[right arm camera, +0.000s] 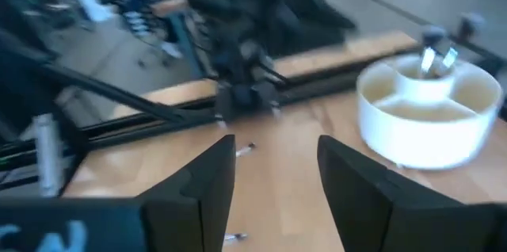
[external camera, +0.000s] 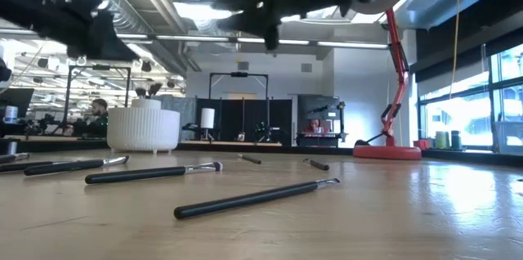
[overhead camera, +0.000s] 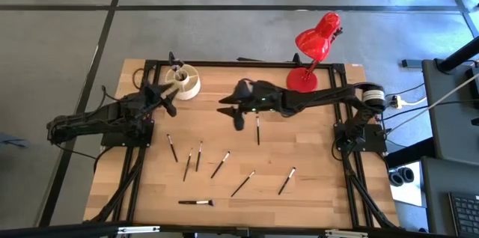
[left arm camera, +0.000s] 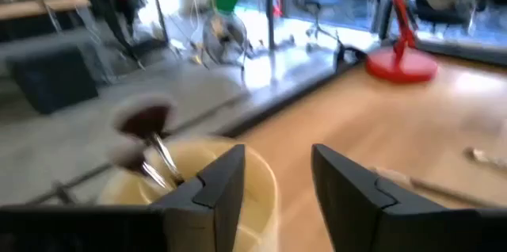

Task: Put items in baskets/containers
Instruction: Put the black powder brush into the white organizer

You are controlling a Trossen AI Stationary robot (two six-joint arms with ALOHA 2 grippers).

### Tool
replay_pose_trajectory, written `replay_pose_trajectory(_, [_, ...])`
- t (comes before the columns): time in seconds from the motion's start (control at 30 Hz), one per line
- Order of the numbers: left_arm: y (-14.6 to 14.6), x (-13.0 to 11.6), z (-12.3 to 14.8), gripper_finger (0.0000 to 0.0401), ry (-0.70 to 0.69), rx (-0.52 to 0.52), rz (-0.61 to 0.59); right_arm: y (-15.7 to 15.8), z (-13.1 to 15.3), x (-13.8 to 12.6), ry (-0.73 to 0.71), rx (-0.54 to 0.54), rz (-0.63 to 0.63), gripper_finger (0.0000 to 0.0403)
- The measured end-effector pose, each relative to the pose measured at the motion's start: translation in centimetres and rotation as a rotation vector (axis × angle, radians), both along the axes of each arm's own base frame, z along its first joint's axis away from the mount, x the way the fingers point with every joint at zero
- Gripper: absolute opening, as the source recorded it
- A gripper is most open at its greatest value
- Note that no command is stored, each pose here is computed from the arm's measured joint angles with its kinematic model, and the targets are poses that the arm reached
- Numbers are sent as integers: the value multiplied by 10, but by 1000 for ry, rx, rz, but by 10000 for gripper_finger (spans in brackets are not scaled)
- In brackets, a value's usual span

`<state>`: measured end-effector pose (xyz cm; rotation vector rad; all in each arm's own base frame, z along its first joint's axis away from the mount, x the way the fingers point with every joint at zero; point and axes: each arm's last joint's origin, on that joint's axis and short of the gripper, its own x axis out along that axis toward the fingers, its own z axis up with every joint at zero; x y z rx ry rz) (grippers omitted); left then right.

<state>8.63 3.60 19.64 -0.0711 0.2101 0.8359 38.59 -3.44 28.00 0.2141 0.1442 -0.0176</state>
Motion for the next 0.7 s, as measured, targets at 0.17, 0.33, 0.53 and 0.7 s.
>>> replay_pose_trajectory(0.17, [-1,11,-31,143,-15,-176,-75,6,6,-8,-101,-35,104,179])
replay_pose_trajectory(0.33, [-4,23,-42,143,-54,-325,-139,4,24,-5,-192,-173,81,179])
replay_pose_trajectory(0.53, [-22,42,-46,143,-70,-482,-222,-3,30,-17,38,-157,-315,179])
replay_pose_trajectory(0.7, [-44,59,-50,143,-2,-542,-183,-1,17,-28,232,-119,-414,179])
